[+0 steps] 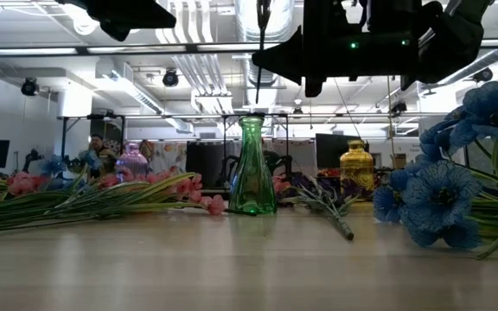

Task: Sort flowers into vase by color
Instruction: Put the bottom blue flowers into the green vase

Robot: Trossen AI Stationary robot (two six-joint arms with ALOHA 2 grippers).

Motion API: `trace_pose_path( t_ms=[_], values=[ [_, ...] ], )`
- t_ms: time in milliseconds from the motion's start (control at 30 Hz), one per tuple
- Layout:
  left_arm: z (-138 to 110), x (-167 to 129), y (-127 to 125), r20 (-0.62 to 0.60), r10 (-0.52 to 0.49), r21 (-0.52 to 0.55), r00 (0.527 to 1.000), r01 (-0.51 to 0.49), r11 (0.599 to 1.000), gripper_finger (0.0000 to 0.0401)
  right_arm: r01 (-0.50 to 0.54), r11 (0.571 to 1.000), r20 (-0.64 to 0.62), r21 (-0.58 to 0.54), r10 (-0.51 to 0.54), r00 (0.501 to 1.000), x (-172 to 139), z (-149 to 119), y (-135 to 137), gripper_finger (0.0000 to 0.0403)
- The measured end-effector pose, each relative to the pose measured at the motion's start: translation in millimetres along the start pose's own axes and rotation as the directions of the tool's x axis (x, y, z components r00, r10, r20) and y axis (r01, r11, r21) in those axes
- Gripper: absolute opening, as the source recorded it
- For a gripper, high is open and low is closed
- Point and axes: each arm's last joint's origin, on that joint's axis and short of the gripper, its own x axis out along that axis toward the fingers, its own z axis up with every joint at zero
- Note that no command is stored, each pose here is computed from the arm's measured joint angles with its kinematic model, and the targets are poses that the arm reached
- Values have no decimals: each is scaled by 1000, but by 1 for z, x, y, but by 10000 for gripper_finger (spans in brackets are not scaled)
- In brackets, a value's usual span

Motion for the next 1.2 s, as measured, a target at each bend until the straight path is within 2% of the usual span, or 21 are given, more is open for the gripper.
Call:
trace_pose_path(
  t_ms=[133,567,733,1067,1200],
  values=[
    [0,0,0,0,0,-11,1000,0,1000,0,0,1000,2,30,0,1000,0,0,0,13],
    [0,0,0,1,7,-30,1000,-7,1000,0,-2,999,0,32,2,1000,0,0,1,13],
    [0,0,0,1,7,-31,1000,-7,999,0,-14,1000,-2,-1,14,1000,0,-2,4,13],
    [21,-4,3,55,7,36,998,-9,999,0,-19,1000,52,13,19,998,4,13,7,13],
    [23,-5,3,57,7,127,998,-14,992,0,-19,1000,46,8,18,999,4,12,7,13]
  ],
)
